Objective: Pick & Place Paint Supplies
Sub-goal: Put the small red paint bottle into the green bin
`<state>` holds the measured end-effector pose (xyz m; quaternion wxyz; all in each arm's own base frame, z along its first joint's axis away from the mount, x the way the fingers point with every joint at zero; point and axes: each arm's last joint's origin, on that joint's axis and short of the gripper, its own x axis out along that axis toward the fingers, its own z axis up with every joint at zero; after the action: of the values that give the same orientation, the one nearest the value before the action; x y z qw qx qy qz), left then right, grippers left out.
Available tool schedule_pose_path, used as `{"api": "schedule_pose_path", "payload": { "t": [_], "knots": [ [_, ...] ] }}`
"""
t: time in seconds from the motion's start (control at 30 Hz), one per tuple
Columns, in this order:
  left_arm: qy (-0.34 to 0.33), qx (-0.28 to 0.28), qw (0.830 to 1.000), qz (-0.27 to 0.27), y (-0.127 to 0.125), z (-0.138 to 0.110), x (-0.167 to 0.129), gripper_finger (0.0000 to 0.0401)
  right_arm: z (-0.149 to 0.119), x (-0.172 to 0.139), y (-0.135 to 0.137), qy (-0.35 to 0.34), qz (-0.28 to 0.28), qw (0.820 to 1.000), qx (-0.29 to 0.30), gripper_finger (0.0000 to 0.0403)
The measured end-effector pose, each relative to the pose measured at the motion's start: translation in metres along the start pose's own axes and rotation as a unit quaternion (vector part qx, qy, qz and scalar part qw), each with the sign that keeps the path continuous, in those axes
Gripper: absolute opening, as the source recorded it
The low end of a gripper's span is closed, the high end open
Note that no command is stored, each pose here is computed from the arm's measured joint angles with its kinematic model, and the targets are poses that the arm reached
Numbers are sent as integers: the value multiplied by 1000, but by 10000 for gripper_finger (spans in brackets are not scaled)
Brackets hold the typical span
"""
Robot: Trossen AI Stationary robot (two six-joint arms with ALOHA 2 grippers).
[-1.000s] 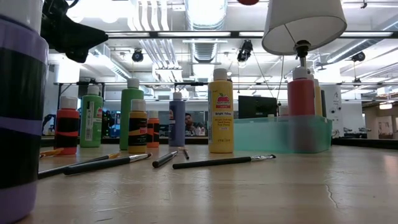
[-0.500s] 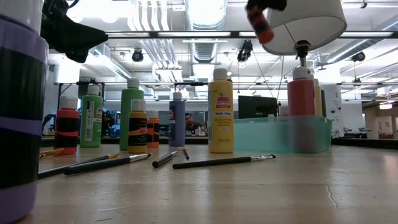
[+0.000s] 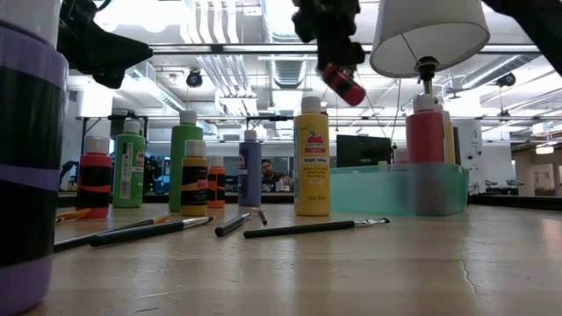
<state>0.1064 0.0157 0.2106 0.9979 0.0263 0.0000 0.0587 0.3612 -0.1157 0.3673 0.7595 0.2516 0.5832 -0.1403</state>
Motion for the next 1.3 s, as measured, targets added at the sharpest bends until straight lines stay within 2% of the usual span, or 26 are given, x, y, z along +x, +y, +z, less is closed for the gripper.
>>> {"api": "schedule_pose_path", "payload": {
  "t": [0.13, 0.33, 0.57, 0.63, 0.73, 0.87, 1.03, 1.2, 1.3],
  "knots": [
    [0, 0, 1000, 0, 0, 0, 0, 76, 7, 19, -1, 21, -11, 1000, -17, 108],
    [0, 0, 1000, 0, 0, 0, 0, 76, 9, 41, -8, 36, -72, 996, -26, 108],
    [0, 0, 1000, 0, 0, 0, 0, 76, 4, 60, -12, 34, -63, 997, -35, 108],
    [1, 0, 1000, 0, 0, 0, 0, 76, 1, 57, -8, 16, -59, 997, -43, 108],
    [2, 0, 1000, 0, 0, 0, 0, 76, -8, 31, 5, -53, -42, 997, -49, 108],
    [4, 0, 1000, 0, 0, -1, 0, 76, -37, -13, 26, -141, -19, 989, -40, 108],
    [4, 0, 1000, 0, 0, -1, 0, 76, -95, -34, 60, -197, -3, 978, -65, 108],
    [4, 0, 1000, 0, 0, -1, 0, 76, -161, -16, 90, -248, -11, 963, -105, 108],
    [4, 0, 1000, 0, 0, -1, 0, 76, -197, 4, 103, -292, 22, 951, -98, 108]
  ]
}}
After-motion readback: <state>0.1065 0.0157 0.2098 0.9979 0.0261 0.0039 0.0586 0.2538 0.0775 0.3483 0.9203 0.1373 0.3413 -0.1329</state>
